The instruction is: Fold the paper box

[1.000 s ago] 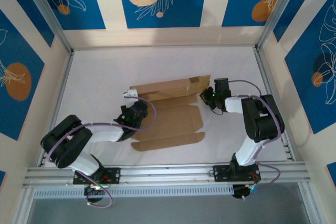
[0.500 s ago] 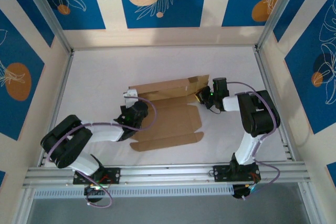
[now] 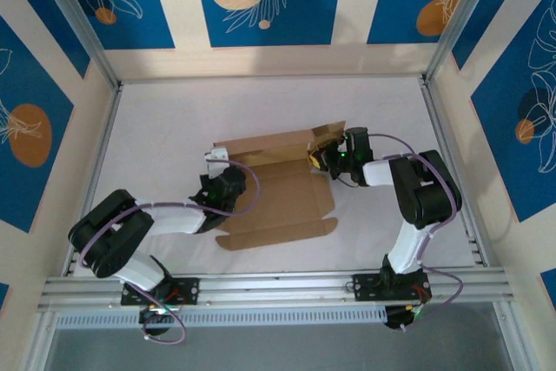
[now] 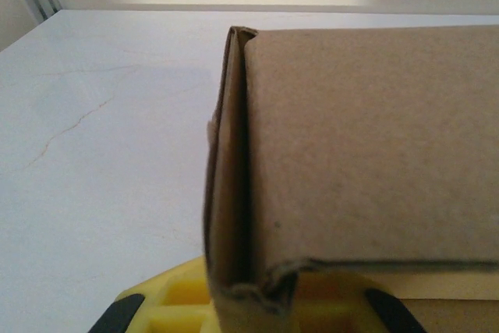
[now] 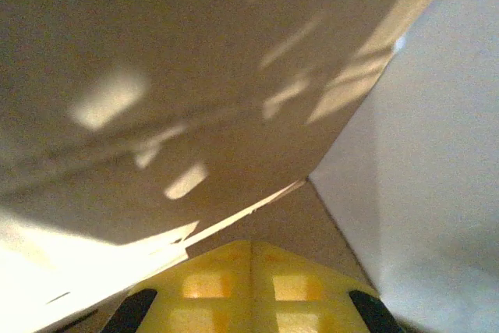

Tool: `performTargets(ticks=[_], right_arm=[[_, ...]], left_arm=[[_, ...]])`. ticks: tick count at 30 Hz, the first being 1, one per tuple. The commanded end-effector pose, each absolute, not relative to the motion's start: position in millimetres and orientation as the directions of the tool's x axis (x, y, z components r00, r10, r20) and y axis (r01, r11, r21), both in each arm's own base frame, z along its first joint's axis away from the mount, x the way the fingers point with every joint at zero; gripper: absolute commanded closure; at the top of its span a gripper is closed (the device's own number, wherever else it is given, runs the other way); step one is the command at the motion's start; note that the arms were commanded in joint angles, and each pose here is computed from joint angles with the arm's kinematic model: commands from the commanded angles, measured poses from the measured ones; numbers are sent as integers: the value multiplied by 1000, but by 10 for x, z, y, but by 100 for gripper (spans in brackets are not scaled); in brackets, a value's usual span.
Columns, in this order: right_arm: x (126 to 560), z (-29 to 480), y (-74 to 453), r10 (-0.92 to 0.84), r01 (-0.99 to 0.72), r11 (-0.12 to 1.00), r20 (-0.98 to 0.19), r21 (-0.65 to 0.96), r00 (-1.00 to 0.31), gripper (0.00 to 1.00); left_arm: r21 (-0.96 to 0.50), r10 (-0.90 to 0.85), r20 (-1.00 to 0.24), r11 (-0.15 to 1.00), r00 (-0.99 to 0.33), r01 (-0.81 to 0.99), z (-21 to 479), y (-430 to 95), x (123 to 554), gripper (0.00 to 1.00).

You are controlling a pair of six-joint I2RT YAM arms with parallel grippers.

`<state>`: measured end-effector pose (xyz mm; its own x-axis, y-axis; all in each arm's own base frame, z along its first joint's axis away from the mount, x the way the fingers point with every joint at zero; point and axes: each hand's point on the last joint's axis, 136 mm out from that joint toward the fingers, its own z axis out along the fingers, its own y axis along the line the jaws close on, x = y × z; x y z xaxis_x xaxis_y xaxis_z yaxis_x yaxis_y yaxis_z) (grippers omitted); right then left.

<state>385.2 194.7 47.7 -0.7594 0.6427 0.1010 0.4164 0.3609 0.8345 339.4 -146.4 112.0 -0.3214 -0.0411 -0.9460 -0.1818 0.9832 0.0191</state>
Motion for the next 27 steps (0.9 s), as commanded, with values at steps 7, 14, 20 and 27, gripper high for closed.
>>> performTargets(ticks=[7,14,20,27], right_arm=[[3613,62,2120,632,517,372,197,771,-749,100],[3473,-192,2094,673,602,454,190,656,-715,100],[3412,-264,2066,679,625,476,193,618,-708,100],[3517,428,2075,578,423,564,27,710,-815,84]], left_arm=[[39,-21,-944,984,-329,-176,1138,-1507,3380,100],[35,-26,-944,983,-329,-178,1121,-1500,3362,100],[36,-24,-944,984,-329,-175,1114,-1501,3356,100],[59,-8,-949,978,-315,-201,1136,-1422,3341,100]])
